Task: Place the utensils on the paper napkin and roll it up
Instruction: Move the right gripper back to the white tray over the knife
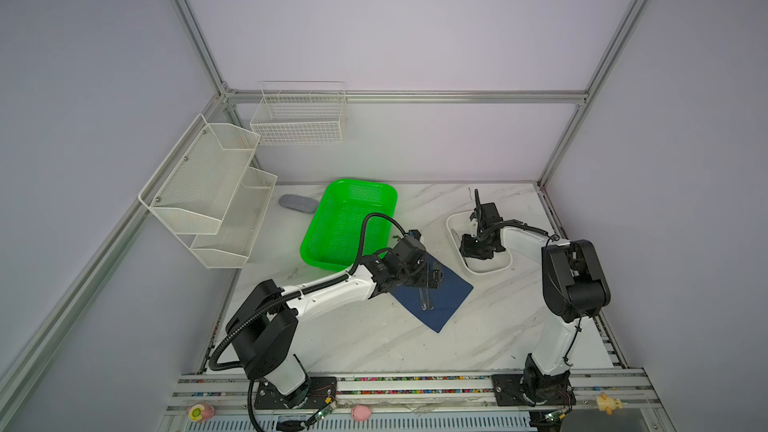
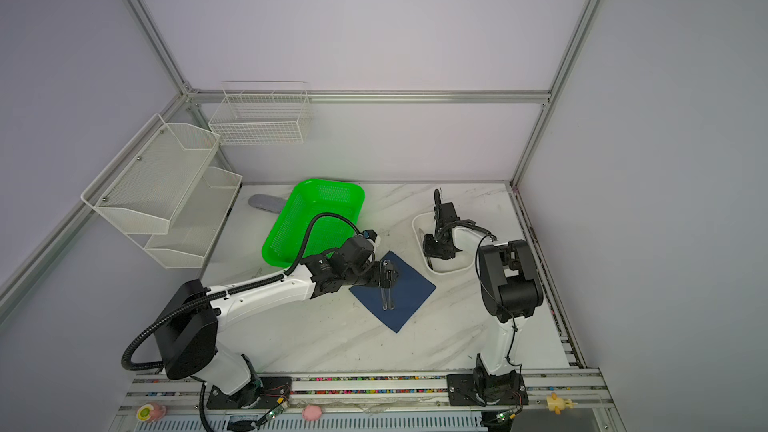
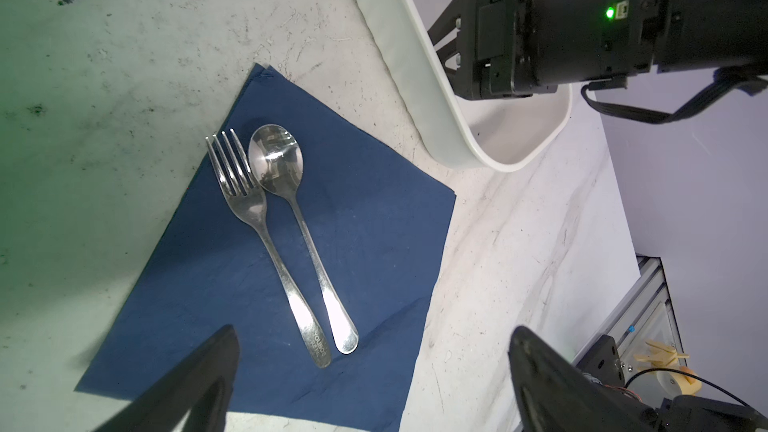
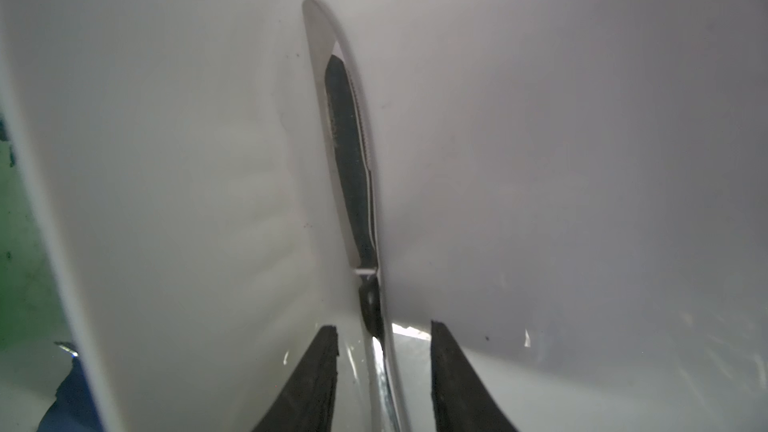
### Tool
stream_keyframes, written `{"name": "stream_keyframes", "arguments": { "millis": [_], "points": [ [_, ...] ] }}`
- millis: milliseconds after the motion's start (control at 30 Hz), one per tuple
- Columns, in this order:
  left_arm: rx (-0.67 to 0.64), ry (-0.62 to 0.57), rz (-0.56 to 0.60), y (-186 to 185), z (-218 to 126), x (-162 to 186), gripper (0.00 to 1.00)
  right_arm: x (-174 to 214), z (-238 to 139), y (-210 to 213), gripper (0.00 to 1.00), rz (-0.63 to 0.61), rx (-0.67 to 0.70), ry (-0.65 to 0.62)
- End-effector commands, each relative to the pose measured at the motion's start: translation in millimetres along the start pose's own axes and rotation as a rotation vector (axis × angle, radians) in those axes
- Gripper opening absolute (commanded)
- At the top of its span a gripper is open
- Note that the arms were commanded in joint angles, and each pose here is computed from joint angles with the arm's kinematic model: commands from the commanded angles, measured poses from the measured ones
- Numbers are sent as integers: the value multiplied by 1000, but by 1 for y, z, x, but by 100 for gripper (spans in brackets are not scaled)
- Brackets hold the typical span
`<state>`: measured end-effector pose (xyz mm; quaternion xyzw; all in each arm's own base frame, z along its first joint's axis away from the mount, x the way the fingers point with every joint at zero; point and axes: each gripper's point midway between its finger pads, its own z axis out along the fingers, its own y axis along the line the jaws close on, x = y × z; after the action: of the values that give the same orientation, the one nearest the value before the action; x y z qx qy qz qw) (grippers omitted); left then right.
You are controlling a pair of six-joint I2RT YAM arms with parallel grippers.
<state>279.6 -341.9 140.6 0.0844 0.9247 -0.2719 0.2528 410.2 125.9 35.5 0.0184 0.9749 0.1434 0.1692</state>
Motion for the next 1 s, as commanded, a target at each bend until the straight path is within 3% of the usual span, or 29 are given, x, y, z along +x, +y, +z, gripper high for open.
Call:
{"name": "stream_keyframes", "arguments": {
  "millis": [0, 200, 433, 700, 867, 967],
  "points": [
    [70, -85, -1, -35, -19, -37, 100, -15, 6, 6, 40, -33, -31, -21],
    [52, -92, -5, -32, -20, -38, 100, -6, 27, 0, 37, -25, -37, 32],
    [49, -88, -7, -33, -17, -38, 100, 18, 49, -15, 26, -2, 4, 104],
    [53, -87, -5, -35, -17, -38, 100, 14, 41, -17, 13, 16, 20, 74],
    [47, -93, -5, -33, -19, -37, 100, 5, 26, 0, 12, 38, -72, 38],
    [50, -95, -4, -34, -20, -38, 100, -1, 20, -4, 11, 54, -60, 19]
  ]
}}
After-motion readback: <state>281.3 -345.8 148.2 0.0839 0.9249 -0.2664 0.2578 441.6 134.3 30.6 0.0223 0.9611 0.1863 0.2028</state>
